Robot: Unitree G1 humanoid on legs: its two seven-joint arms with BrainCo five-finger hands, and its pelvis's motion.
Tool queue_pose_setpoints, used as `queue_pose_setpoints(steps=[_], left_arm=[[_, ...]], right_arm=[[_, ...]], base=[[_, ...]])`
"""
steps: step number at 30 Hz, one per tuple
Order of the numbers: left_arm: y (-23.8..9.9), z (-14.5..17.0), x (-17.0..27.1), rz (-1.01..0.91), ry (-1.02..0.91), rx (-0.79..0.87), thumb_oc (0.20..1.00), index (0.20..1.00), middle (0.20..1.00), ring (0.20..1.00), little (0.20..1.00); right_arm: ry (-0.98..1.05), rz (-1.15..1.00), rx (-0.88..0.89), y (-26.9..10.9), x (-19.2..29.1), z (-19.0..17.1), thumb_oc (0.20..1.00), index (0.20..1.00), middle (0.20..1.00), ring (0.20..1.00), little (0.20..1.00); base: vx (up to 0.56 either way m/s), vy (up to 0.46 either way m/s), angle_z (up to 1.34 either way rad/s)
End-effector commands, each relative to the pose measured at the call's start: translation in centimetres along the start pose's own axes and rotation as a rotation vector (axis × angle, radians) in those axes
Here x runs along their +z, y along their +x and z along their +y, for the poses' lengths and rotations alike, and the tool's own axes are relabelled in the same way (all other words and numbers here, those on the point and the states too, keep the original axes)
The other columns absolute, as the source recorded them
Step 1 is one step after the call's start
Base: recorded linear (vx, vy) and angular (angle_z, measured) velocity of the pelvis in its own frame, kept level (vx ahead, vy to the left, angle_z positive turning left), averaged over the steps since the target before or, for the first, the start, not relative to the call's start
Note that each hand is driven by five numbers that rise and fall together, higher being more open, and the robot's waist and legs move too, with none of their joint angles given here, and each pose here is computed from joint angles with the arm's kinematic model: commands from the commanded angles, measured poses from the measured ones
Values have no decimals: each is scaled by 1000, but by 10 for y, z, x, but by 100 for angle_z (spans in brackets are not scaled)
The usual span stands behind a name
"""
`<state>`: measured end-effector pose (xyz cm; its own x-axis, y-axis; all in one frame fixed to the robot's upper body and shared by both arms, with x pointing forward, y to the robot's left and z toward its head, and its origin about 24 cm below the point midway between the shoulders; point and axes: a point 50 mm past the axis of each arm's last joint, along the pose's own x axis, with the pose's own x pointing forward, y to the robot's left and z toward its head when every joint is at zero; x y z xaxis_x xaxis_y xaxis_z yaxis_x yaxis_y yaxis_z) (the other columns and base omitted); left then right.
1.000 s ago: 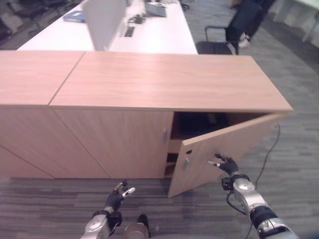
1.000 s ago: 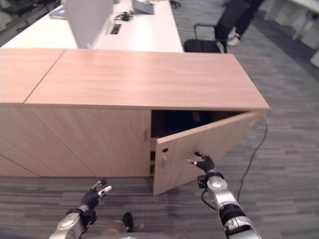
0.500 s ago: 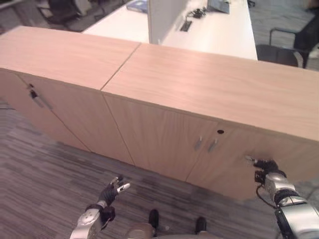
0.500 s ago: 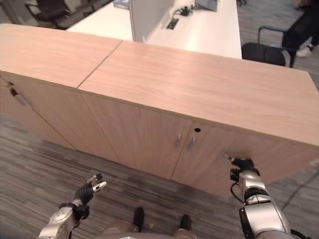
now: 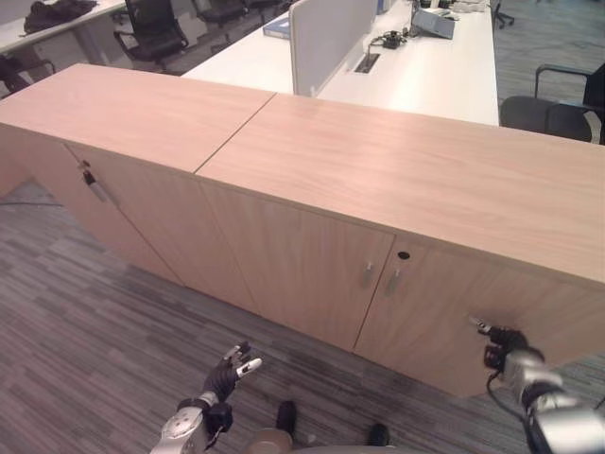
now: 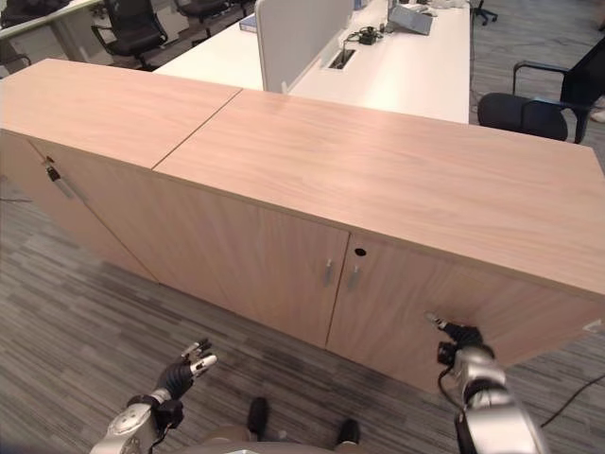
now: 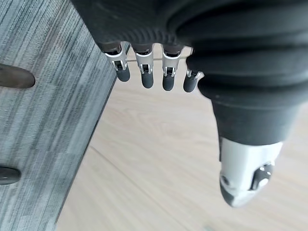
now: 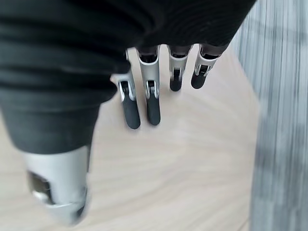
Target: Put the empty folder in the office cabinet
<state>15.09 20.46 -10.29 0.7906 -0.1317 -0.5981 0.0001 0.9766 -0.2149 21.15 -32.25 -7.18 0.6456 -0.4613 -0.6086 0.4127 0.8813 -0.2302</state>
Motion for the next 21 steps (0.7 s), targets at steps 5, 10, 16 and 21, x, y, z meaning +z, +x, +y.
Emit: queue_pose_setpoints(steps=[5,10,16,21], left_arm=[[4,12,22,-103,56,94,1000,1000,1000,1000,1000],[1,14,14,-87,48,125,1000,1000,1000,1000,1000],[4,12,10,-63,69,142,1000,1000,1000,1000,1000],[7,9,12,-70,81,132,1000,1000,1000,1000,1000]], right_arm=[[-32,-73,271,-31,-38,65,1000,1000,1000,1000,1000],[-125,8,341,-47,-74,72,1000,1000,1000,1000,1000],[-269,1,383,-50,-78,75,1000,1000,1000,1000,1000],[-282,-11,383,-48,-75,74,1000,1000,1000,1000,1000]], base=[[-1,-17,-2],[-15,0,-22],[-30,24,-33],[-16,34,-6]])
